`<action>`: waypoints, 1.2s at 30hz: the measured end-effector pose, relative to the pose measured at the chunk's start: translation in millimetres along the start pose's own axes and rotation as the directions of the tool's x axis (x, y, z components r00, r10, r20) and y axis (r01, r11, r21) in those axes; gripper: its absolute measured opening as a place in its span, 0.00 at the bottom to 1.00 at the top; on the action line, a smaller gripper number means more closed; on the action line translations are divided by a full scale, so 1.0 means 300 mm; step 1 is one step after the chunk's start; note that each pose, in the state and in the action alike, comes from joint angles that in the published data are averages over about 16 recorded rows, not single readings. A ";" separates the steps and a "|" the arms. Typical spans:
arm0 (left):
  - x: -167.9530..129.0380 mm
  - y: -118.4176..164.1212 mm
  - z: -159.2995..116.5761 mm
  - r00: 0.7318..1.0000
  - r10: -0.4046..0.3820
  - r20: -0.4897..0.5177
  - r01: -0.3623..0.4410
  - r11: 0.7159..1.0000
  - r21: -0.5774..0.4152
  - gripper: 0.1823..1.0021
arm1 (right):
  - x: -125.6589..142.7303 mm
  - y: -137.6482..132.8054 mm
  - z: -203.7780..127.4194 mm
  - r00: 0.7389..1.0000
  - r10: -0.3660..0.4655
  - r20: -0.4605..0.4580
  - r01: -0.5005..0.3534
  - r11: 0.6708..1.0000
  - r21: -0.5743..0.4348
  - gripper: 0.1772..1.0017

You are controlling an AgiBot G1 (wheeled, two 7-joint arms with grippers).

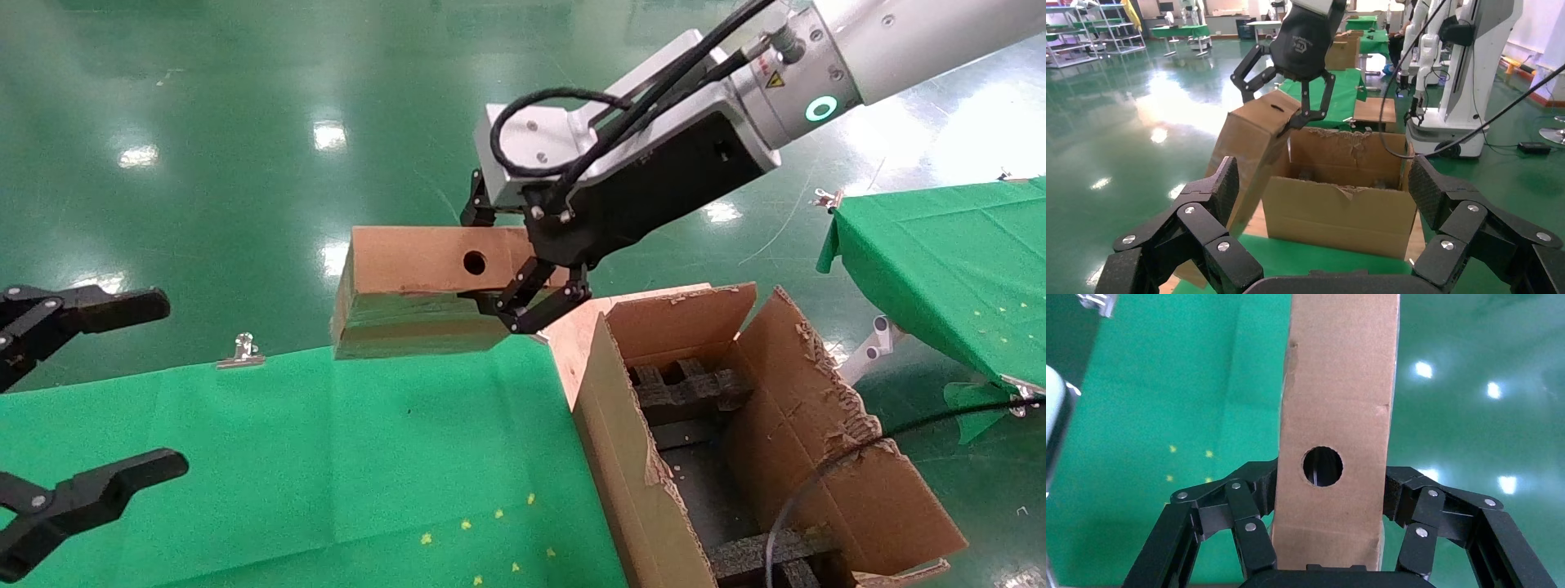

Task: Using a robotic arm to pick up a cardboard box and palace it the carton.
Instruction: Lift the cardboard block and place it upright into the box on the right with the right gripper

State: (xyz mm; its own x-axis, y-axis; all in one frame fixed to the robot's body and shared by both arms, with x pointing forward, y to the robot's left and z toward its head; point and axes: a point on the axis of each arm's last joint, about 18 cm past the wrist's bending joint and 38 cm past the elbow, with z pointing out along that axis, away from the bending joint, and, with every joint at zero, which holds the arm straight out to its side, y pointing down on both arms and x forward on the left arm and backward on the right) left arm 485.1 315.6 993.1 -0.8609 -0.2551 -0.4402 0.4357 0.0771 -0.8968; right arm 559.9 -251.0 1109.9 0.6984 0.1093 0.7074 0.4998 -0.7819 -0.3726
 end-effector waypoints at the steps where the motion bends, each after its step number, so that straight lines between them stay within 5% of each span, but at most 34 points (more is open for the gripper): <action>1: 0.000 0.000 0.000 1.000 0.000 0.000 0.000 1.000 0.000 1.00 | 0.004 -0.001 -0.011 1.000 0.001 -0.001 -0.001 1.000 0.000 0.15; 17: 0.000 0.000 0.000 1.000 0.000 0.000 0.000 1.000 0.000 1.00 | -0.068 0.193 -0.311 0.990 0.112 -0.088 -0.124 0.980 -0.153 0.15; 27: 0.000 0.000 0.000 1.000 0.000 0.000 0.000 1.000 0.000 1.00 | -0.229 0.410 -0.528 0.950 0.255 -0.181 -0.300 0.905 -0.301 0.14; 36: 0.000 0.000 0.000 1.000 0.000 0.000 0.000 1.000 0.000 1.00 | -0.356 0.536 -0.613 0.907 0.360 -0.218 -0.418 0.837 -0.354 0.14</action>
State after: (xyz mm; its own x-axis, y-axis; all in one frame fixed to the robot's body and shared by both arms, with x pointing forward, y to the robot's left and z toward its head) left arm 485.2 315.6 993.1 -0.8609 -0.2554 -0.4400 0.4356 0.0770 -0.8969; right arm 471.4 -501.3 1085.1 0.7015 -0.3167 0.6384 -0.0547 -0.9171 -0.3949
